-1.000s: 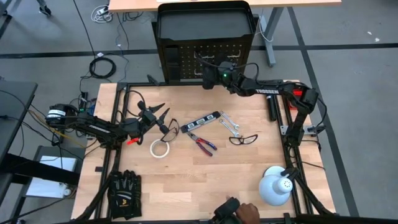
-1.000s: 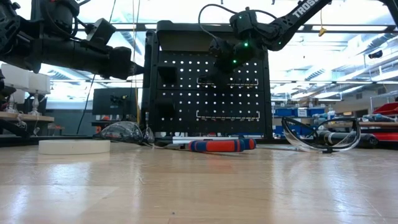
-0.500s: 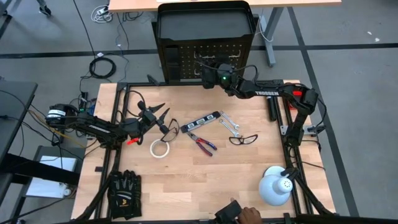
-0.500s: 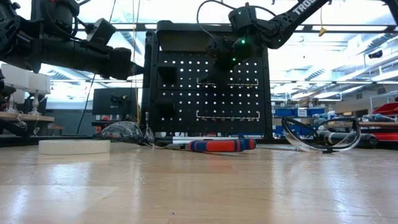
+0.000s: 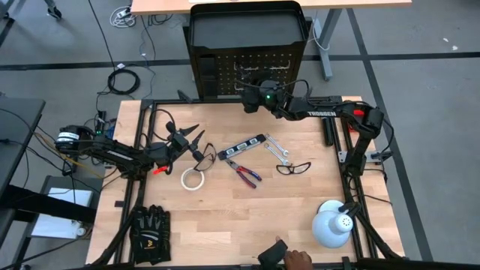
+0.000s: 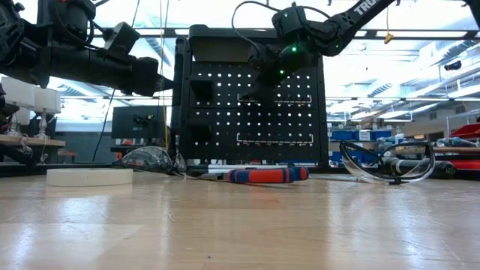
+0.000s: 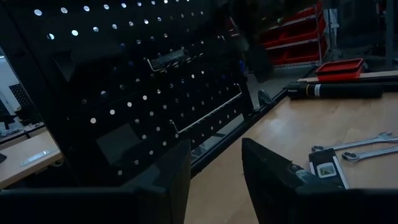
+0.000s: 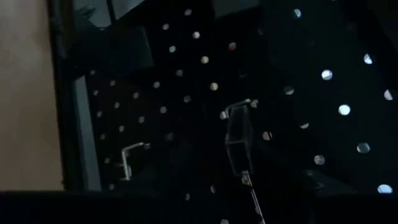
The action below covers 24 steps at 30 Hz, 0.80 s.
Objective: Hang tools onto peg board
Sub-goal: Unhang the utility knife blades from the peg board
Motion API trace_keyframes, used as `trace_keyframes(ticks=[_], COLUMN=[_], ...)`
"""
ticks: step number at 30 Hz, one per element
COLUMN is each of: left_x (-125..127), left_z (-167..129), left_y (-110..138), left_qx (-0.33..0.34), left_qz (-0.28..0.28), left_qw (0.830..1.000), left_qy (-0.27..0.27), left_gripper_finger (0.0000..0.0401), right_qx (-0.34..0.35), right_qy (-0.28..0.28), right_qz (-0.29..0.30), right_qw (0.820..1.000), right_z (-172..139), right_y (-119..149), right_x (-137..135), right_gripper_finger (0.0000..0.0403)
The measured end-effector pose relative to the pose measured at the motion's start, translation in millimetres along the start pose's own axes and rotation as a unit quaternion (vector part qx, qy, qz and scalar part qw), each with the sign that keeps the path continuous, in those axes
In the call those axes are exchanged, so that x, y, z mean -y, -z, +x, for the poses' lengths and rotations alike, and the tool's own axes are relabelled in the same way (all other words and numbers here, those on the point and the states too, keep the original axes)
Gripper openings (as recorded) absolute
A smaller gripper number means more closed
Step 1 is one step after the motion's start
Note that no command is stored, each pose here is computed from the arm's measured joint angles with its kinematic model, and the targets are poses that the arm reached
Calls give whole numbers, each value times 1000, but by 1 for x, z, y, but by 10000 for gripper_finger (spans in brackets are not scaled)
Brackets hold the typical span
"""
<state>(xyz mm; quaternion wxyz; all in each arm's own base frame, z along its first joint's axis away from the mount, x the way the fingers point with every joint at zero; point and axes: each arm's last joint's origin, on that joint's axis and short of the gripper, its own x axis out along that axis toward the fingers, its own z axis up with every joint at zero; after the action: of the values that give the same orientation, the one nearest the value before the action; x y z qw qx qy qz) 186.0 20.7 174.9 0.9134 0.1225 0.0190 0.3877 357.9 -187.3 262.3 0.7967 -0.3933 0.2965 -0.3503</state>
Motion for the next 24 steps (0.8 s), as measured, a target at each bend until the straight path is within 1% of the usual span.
trace_keyframes(ticks=[4,6,9,12,14,18,21,24], left_x=[0,0,0,0,0,0,0,0], left_z=[0,0,0,0,0,0,0,0], left_y=[0,0,0,1,1,1,1,1], left_qx=[0,0,0,-2,-4,-5,-4,-5], left_qz=[0,0,0,3,7,8,8,8], left_qw=[1000,1000,1000,1000,1000,1000,1000,1000], left_qy=[0,0,0,1,2,1,1,1], left_gripper_finger=[144,144,144,144,144,144,144,144], right_qx=[1,1,1,-13,-14,-22,-31,-40], right_qy=[12,21,28,38,48,46,52,58], right_qz=[6,11,2,-11,-7,-8,-8,-15], right_qw=[1000,1000,1000,999,999,999,998,997], right_z=[7,13,25,33,34,34,34,32], right_y=[5,7,5,3,2,3,2,1], right_x=[1,2,1,0,0,-1,-1,-2], right_gripper_finger=[227,239,244,240,234,224,209,185])
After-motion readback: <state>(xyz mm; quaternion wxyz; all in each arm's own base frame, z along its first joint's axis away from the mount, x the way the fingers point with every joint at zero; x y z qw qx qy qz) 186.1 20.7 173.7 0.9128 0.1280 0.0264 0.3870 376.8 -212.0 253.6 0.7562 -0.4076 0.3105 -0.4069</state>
